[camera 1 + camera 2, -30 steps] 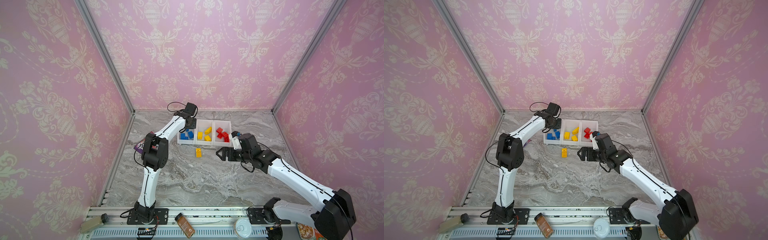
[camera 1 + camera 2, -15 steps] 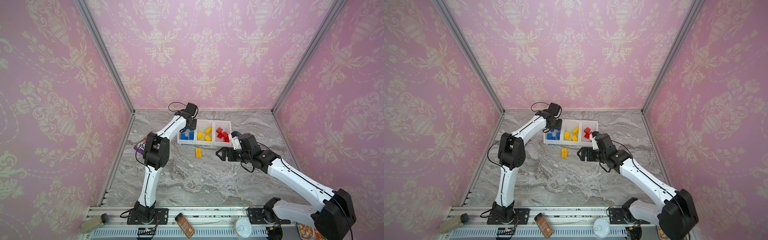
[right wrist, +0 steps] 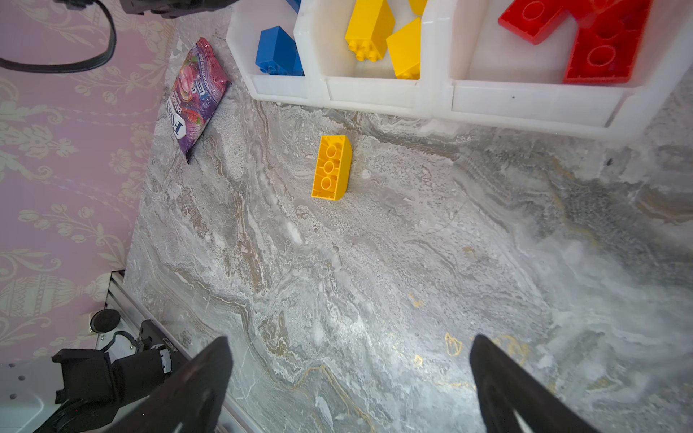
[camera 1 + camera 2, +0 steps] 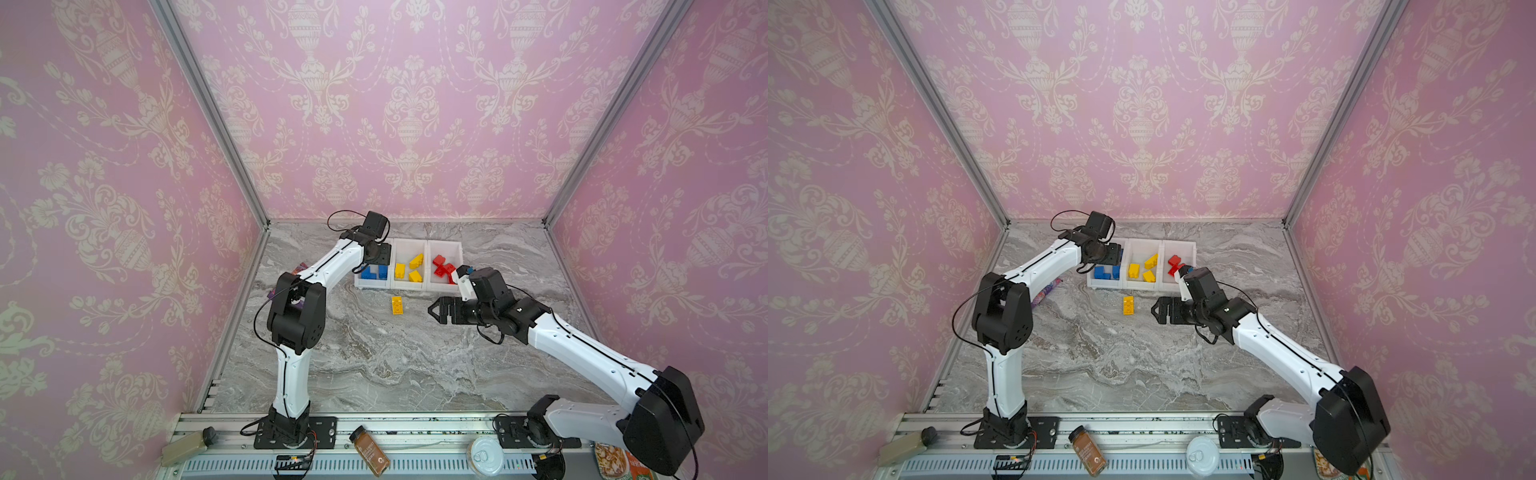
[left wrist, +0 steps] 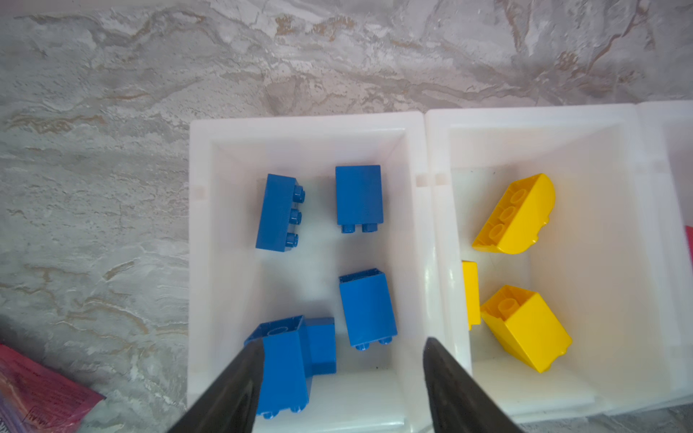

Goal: Sort the legos into containers by color
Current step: Place the lego in the container, then pick up the lego from the center of the table.

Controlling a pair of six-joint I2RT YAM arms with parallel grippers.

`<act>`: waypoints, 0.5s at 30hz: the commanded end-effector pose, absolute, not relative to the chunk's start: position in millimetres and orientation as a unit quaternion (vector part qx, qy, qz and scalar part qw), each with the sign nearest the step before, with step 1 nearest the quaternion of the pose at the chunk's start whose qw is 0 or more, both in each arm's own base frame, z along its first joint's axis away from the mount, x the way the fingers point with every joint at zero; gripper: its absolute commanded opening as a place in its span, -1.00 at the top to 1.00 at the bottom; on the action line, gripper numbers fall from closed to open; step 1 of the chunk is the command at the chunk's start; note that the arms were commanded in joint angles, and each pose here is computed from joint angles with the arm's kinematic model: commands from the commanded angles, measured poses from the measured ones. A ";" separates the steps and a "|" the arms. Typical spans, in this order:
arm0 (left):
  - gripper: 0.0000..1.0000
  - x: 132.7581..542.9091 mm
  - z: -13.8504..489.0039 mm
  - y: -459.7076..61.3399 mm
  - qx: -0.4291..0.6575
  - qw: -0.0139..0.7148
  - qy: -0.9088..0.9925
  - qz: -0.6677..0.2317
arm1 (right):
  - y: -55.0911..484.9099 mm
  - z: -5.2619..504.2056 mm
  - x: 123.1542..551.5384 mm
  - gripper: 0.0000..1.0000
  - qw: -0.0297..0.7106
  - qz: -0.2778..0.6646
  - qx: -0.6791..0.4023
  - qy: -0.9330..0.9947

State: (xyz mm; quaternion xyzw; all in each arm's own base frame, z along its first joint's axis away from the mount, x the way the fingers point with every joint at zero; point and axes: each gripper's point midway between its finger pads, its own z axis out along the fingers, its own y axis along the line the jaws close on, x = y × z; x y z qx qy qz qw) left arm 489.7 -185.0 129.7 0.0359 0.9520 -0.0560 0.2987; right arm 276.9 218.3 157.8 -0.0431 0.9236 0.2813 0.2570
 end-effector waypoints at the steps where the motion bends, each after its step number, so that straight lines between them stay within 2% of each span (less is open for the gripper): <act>1: -0.47 479.7 157.4 -188.1 0.019 0.329 0.939 -0.100 | 228.0 168.5 281.1 -1.00 0.260 0.288 -0.047 0.920; 5: -0.66 454.1 159.3 -183.8 0.009 0.318 0.939 -0.131 | 234.3 164.9 282.7 -1.00 0.254 0.280 -0.056 0.924; 9: -0.85 431.6 157.0 -176.5 -0.026 0.306 0.928 -0.212 | 239.3 160.8 284.7 -1.00 0.251 0.267 -0.065 0.928; 12: -0.89 418.6 159.0 -167.1 -0.050 0.304 0.917 -0.254 | 242.1 157.3 286.9 -1.00 0.245 0.244 -0.077 0.935; 15: -0.91 403.3 162.5 -158.9 -0.050 0.305 0.918 -0.250 | 248.2 153.5 288.0 -1.00 0.238 0.222 -0.091 0.941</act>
